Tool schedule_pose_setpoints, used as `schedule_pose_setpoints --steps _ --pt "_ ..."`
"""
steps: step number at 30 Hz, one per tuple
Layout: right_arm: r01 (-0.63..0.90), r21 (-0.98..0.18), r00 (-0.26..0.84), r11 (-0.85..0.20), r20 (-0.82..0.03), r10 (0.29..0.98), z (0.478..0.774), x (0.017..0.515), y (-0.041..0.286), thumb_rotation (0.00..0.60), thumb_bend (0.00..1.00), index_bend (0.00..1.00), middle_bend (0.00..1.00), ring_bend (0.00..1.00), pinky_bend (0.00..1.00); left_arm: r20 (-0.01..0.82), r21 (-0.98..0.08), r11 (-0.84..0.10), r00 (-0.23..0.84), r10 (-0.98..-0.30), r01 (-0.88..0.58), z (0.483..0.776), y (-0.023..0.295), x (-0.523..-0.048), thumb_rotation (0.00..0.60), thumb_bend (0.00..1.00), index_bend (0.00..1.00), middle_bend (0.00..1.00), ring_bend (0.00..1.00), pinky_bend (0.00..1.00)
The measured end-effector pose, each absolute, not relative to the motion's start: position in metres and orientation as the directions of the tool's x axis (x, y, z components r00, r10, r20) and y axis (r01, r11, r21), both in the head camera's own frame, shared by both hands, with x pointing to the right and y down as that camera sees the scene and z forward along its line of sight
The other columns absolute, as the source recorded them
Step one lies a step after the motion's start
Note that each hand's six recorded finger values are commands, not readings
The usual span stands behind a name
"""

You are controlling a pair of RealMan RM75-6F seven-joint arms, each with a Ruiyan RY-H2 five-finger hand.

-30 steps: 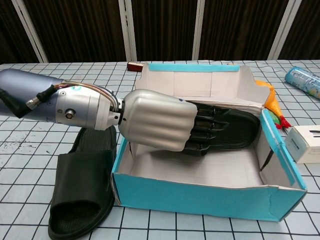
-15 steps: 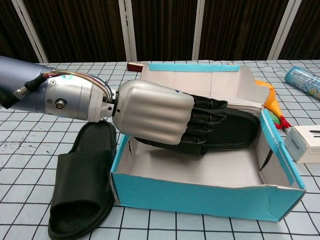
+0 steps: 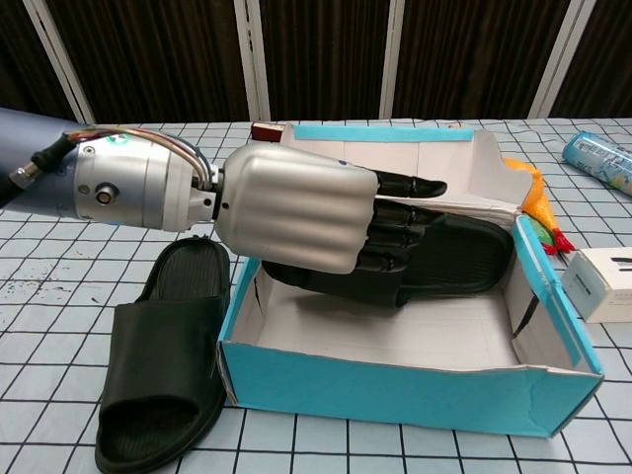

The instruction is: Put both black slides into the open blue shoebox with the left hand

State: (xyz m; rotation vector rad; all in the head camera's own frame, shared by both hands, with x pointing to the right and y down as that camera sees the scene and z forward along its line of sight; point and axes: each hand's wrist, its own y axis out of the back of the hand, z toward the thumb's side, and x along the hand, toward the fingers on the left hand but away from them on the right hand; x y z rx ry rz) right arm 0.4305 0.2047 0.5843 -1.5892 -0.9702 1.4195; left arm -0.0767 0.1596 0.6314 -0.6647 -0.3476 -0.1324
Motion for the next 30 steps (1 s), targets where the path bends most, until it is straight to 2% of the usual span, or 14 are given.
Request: schedule_pose_setpoints --steps 3,8,22,30 --pt "0.042 -0.936 0.115 -0.35 -0.343 0.932 0.584 0.43 0.202 0.6 0.23 0.13 0.21 0.26 0.2 0.349 -0.591 0.773 0.937 -0.013 0.231 0.631 0.16 -0.075 0.6 0.0 0.12 0.1 0.0 0.02" --pt "0.057 -0.95 0.121 -0.308 -0.3 0.946 0.589 0.433 0.199 0.6 0.23 0.13 0.21 0.26 0.2 0.341 -0.603 0.763 0.94 -0.017 0.233 0.63 0.161 -0.073 0.6 0.0 0.12 0.1 0.0 0.02" --pt "0.056 -0.944 0.073 -0.326 -0.321 0.944 0.589 0.438 0.199 0.6 0.23 0.13 0.21 0.26 0.2 0.254 -0.714 0.657 0.964 -0.077 0.241 0.607 0.158 -0.07 0.6 0.0 0.12 0.11 0.0 0.02" --pt "0.056 -0.942 0.061 -0.331 -0.328 0.943 0.589 0.439 0.199 0.6 0.23 0.13 0.21 0.26 0.2 0.217 -0.787 0.556 0.964 -0.155 0.267 0.582 0.152 -0.087 0.6 0.0 0.12 0.13 0.0 0.02"
